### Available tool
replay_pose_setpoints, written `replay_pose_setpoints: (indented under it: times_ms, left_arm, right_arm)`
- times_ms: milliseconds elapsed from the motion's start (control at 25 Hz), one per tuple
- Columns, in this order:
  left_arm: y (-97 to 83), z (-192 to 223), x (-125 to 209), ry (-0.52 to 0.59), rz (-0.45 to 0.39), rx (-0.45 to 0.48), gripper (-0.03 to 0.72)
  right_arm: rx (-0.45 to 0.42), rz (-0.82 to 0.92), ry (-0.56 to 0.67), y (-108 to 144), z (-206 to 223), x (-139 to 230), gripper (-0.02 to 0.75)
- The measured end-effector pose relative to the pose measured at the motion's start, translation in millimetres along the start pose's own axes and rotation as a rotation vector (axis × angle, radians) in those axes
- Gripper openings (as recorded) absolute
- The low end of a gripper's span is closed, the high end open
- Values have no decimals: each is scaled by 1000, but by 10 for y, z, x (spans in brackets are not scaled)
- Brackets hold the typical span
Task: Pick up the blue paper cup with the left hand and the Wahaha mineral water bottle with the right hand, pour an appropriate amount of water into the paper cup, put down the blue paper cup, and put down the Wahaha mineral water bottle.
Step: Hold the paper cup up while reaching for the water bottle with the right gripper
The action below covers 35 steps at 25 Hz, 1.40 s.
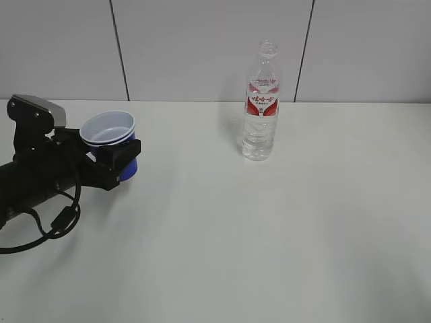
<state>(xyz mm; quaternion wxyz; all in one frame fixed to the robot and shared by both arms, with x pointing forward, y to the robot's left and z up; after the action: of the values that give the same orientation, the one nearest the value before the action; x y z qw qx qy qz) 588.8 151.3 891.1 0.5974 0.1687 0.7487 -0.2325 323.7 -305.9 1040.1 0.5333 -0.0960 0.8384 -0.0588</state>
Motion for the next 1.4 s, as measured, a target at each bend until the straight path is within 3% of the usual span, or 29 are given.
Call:
replay_pose_setpoints:
  times_ms: [200, 400, 760, 960, 1400]
  left_arm:
    - [-6, -32, -24, 10, 5, -5, 543]
    - [1, -36, -2, 22, 4, -10, 543]
    - [5, -36, 14, 32, 4, -12, 542]
    - [5, -36, 14, 32, 4, -12, 542]
    - [5, -36, 14, 32, 4, -12, 541]
  right_arm:
    - [-14, -20, -80, 19, 346, -386, 587]
    - [-21, -30, -301, 49, 647, -910, 587]
    - [-61, -16, -514, 175, 1281, -1360, 587]
    - [-94, -6, -495, 274, 1691, -1294, 587]
    - [-266, -15, -370, 767, 2669, -678, 587]
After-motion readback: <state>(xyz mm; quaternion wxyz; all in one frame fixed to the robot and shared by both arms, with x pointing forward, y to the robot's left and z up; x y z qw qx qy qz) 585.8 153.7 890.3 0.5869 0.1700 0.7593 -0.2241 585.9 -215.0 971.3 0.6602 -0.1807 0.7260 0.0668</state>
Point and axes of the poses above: a point on each arm's last joint axis where the gripper is mounted, z pointing out along that axis toward the gripper, y along the wrist's bending axis when the last joint is at zero, x = y × z, the point moved 7 cm from there along z, pointing out along that axis toward the gripper, and after that the axes turned 4 degrees about -z, right-handed, at the moved point
